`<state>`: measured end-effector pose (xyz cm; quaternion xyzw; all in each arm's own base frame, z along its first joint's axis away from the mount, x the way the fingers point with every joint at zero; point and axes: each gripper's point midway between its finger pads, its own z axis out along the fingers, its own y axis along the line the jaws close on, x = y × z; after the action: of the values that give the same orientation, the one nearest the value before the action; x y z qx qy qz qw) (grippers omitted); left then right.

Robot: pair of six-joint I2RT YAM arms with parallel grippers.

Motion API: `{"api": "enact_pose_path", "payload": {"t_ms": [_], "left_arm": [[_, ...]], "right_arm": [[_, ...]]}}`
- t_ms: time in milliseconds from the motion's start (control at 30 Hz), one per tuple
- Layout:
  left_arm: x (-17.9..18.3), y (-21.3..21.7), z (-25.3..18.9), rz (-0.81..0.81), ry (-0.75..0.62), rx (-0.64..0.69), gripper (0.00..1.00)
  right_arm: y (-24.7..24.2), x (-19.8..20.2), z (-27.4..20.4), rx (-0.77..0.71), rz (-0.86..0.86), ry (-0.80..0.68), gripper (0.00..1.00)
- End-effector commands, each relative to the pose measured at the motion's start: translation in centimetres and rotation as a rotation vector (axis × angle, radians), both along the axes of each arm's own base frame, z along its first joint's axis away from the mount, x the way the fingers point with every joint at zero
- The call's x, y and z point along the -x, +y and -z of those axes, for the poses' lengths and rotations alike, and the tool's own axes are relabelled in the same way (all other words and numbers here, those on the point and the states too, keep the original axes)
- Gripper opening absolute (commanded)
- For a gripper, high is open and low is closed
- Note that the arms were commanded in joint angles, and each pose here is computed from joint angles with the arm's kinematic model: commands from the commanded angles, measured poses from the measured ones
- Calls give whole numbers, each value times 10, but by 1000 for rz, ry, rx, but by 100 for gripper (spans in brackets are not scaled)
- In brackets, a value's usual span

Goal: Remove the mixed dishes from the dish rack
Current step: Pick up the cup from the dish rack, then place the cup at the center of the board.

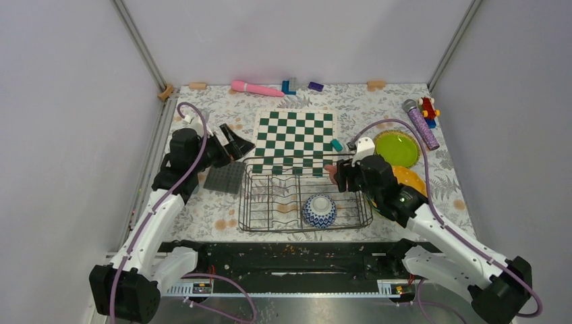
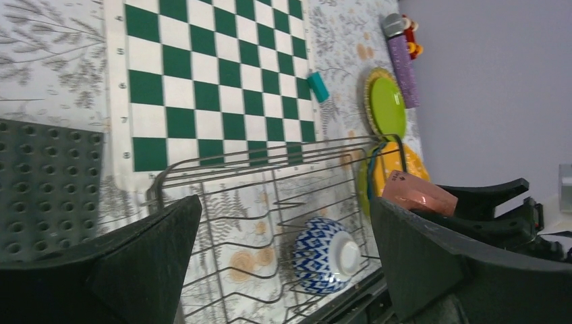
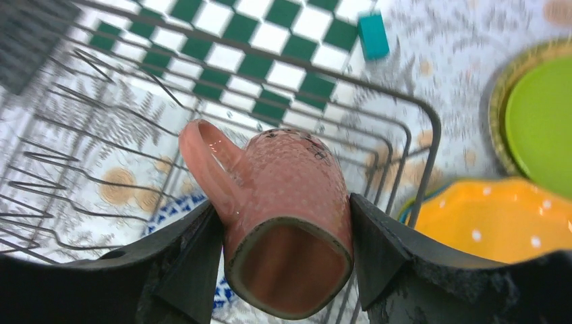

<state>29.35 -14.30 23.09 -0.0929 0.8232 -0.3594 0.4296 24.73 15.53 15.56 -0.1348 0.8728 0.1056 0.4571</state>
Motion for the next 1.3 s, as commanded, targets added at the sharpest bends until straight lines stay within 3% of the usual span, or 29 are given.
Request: {"api": "enact_pose_path", "payload": {"t_ms": [0, 300, 400, 667, 967, 1267], "left_arm": [[-1, -31, -52, 107, -93, 162, 99], [20, -93, -100, 360, -98, 407, 98], [28, -110, -117, 467, -99, 496, 96], [44, -145, -121, 628, -29, 536, 89], [62, -154, -122, 726, -13, 529, 70], [73, -160, -112, 740, 17, 463, 64]], "right_arm": [[31, -24, -94, -152, -159, -429, 4], [62, -14, -179, -73, -385, -1113, 4], [74, -3, -197, -85, -441, -1235, 4], [92, 15, -218, -102, -528, -1362, 4], [98, 22, -218, -103, -578, -1358, 4], [102, 25, -226, -106, -600, -1387, 3]]}}
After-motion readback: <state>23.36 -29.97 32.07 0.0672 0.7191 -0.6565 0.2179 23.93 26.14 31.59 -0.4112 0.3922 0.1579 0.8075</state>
